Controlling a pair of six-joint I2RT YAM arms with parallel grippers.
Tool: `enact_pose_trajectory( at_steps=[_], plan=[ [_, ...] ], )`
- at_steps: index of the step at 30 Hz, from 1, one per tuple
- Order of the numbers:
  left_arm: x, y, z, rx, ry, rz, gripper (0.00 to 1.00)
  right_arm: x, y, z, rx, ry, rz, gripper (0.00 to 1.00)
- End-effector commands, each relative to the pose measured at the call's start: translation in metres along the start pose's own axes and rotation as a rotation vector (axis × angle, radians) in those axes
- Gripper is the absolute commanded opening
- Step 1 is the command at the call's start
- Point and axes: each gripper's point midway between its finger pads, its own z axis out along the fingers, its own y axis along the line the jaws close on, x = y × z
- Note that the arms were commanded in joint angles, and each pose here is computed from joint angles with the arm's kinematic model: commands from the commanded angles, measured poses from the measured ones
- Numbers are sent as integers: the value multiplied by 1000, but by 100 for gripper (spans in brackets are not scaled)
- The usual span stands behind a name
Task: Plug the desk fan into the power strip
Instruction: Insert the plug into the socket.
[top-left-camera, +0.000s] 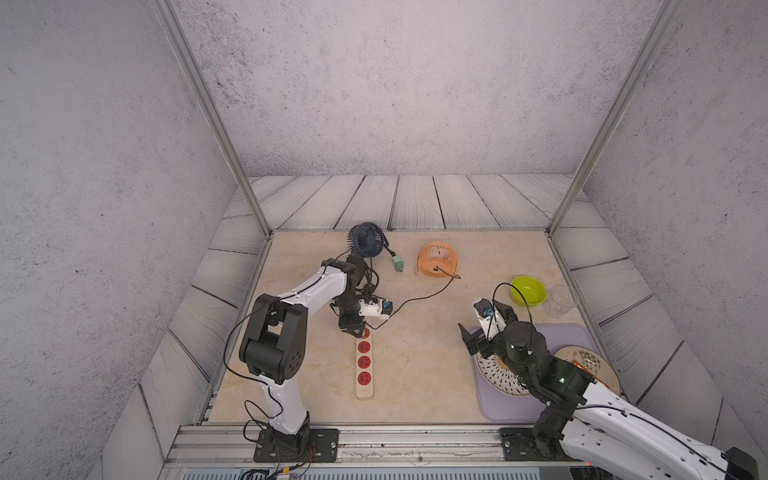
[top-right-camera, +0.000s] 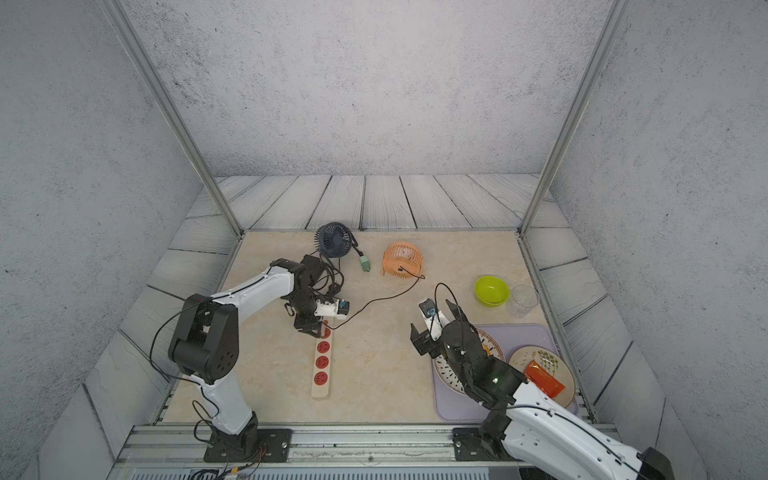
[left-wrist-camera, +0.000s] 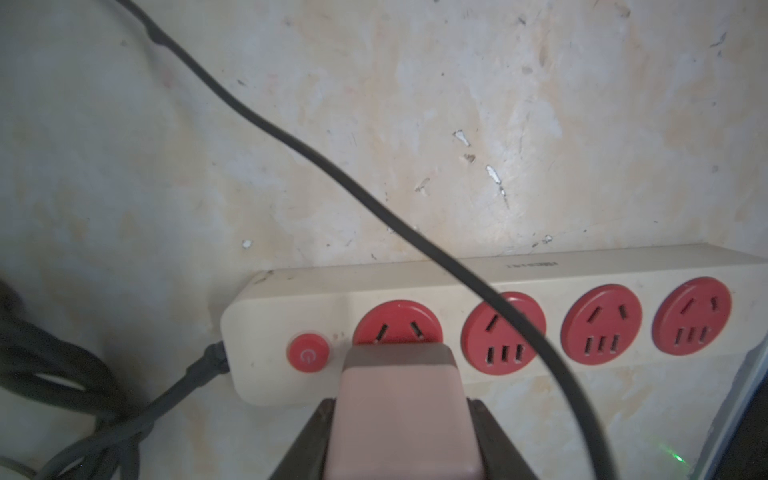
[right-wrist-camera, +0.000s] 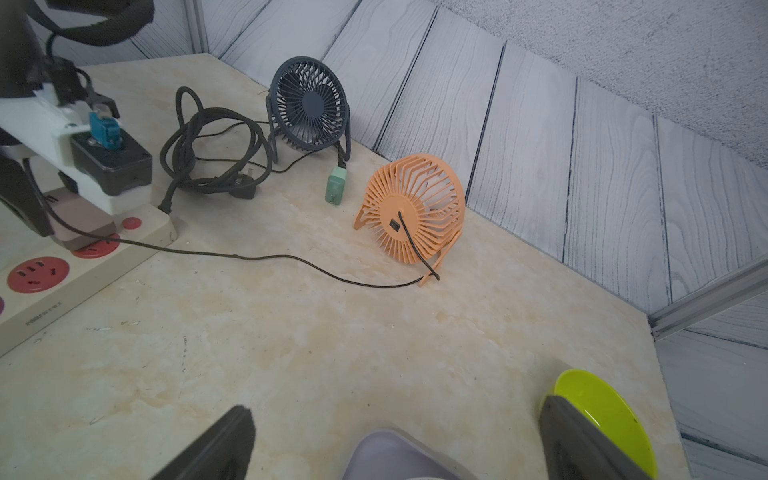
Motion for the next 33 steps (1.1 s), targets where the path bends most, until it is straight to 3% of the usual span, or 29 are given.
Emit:
enact_pose_trajectory(
  at_steps=[1, 2, 7, 11, 19, 33],
  plan=[
    [45, 2, 48, -8, 202, -30, 0, 0, -2, -1, 9, -5, 9, 99],
    [45, 2, 47, -20, 199, -26, 1, 0, -4, -2, 14, -4, 11, 99],
    [33, 1, 30, -33, 141, -28, 36, 0, -1, -1, 3, -10, 8, 99],
    [17, 0, 5, -30, 76, -34, 48, 0, -2, -1, 6, -5, 13, 99],
    [10, -9, -22, -32, 26, -6, 62, 0, -1, 0, 3, -12, 11, 99],
    [-18, -13, -34, -7, -108, 0, 68, 0, -1, -1, 3, -10, 11, 99]
  ],
)
